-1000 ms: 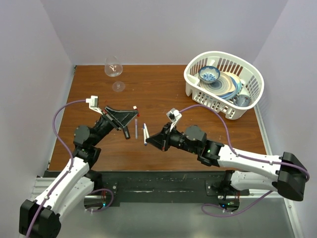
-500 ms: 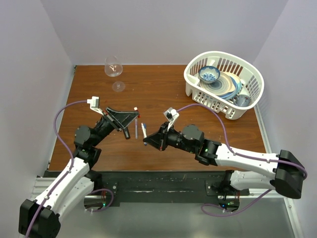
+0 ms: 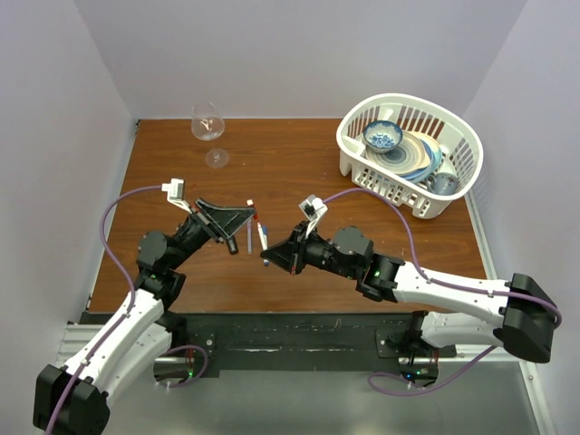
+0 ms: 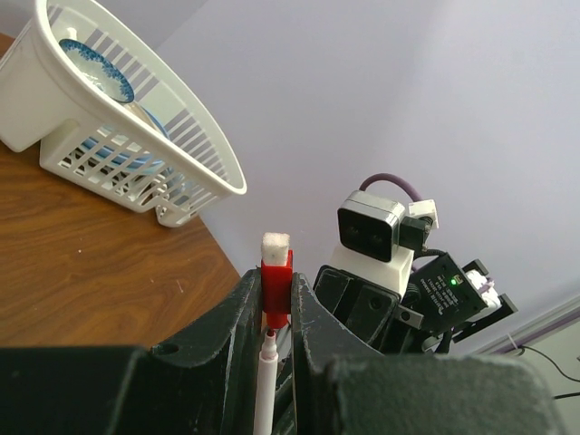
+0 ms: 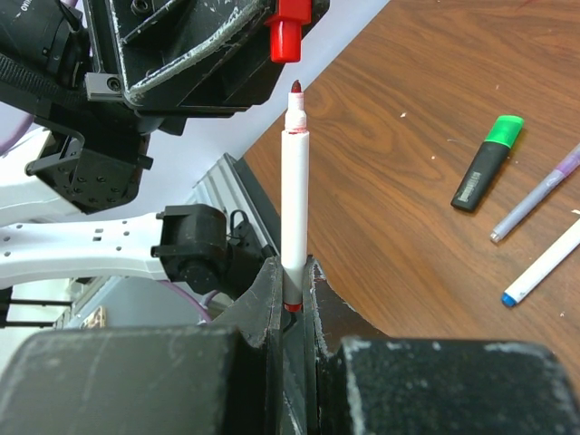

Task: Insert the pens into the pen caps

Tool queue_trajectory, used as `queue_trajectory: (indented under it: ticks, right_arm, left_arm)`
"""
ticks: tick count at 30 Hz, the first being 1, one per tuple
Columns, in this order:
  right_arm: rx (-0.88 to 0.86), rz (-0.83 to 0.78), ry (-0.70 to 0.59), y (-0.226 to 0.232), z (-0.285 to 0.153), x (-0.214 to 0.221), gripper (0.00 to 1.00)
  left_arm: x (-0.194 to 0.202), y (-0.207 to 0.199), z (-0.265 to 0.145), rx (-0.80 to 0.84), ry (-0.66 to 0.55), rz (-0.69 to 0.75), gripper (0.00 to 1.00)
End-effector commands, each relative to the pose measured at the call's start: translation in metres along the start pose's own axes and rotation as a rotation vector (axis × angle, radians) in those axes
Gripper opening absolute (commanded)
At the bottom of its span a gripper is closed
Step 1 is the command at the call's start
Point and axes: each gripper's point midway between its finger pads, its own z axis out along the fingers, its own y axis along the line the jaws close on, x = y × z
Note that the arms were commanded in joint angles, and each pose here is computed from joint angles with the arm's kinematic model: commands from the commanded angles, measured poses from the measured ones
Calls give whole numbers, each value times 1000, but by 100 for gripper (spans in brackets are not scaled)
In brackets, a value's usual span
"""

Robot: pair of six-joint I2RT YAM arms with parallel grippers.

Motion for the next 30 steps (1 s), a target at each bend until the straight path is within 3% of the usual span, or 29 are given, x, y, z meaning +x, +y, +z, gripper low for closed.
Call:
queue_trajectory:
  ticks: [1,30]
  right_arm:
    - [-61,5,-71,22,4,-26,0]
    - [-63,6,-83,25,2,-30,0]
  left_arm:
    - [1,-7,-1,34,2,44,0]
    - [10,-3,-3,22,28,60,0]
